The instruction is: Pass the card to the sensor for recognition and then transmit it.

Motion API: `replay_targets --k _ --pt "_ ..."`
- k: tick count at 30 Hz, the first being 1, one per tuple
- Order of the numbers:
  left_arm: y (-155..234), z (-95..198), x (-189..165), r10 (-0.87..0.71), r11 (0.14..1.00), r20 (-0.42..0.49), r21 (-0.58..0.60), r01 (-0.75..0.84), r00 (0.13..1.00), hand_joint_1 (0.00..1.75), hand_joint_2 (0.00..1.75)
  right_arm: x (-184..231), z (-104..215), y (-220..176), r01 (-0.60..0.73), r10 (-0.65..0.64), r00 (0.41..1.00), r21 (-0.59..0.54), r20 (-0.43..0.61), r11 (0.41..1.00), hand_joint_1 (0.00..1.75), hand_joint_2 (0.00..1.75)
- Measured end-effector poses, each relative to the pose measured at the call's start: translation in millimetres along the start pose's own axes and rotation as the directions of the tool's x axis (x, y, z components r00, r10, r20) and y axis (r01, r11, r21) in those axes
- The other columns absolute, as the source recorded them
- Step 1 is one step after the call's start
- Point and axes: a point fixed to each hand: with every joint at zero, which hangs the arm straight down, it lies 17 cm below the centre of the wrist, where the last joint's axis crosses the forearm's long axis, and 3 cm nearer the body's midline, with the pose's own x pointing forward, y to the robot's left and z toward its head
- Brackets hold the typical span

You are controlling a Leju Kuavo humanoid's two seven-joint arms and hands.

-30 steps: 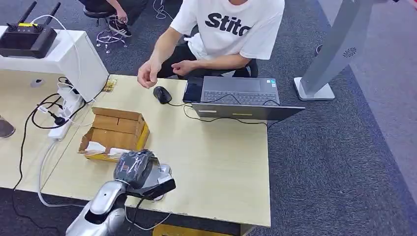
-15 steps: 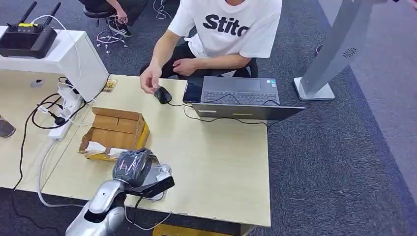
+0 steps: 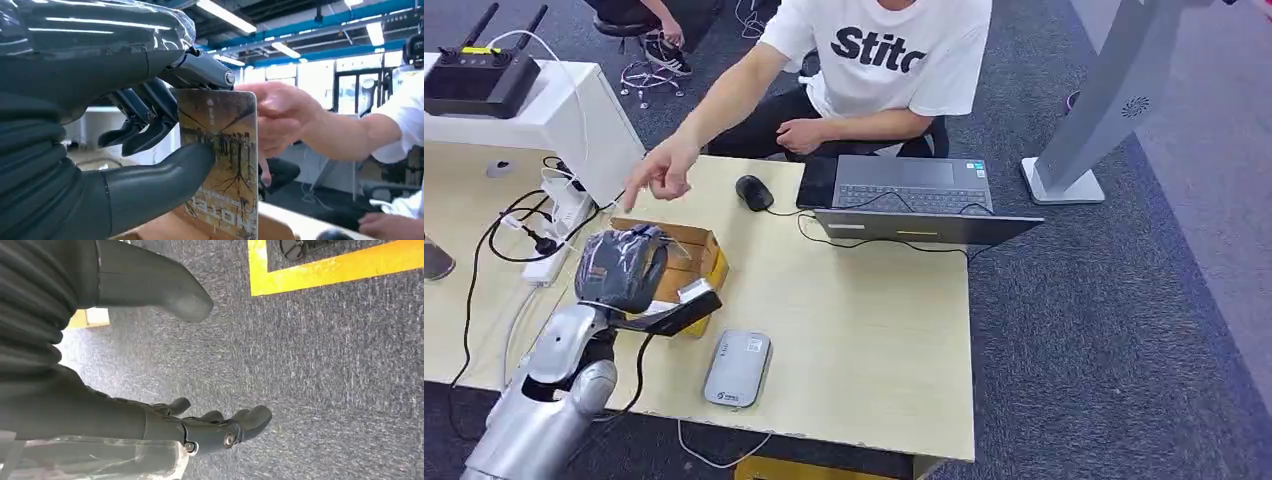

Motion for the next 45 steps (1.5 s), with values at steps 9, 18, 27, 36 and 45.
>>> replay_targets --k 9,18,27,36,45 --pt "8.4 -12.4 -21.4 -0.126 0.992 -0.008 0.024 0.126 0.992 1.75 1.75 7.0 0.5 2.2 -0.031 0.031 0.999 0.009 0.024 0.999 0.0 1.75" --pt "-8.4 -12.3 -22.1 -0.152 0.988 -0.005 -0.007 0.152 0.988 1.2 1.75 5.7 0.8 2.1 -0.07 0.07 0.997 0.004 0.019 0.998 0.0 1.75" --pt "-8.8 -16.4 -13.9 -0.116 0.992 -0.066 0.031 0.119 0.991 0.0 1.75 6.4 0.8 1.8 -0.075 0.075 0.997 0.002 0.023 0.997 0.0 1.75" --pt "27.3 -19.3 -2.4 -0.002 0.991 -0.059 0.133 0.01 0.998 0.0 1.75 2.8 0.5 0.0 -0.057 0.057 0.998 -0.007 0.009 0.998 0.0 1.75" --pt "7.7 40.7 17.5 0.147 0.989 0.071 0.013 -0.148 0.987 0.0 1.75 -4.6 0.2 -1.2 -0.022 0.022 1.0 -0.009 -0.016 1.0 0.0 1.75"
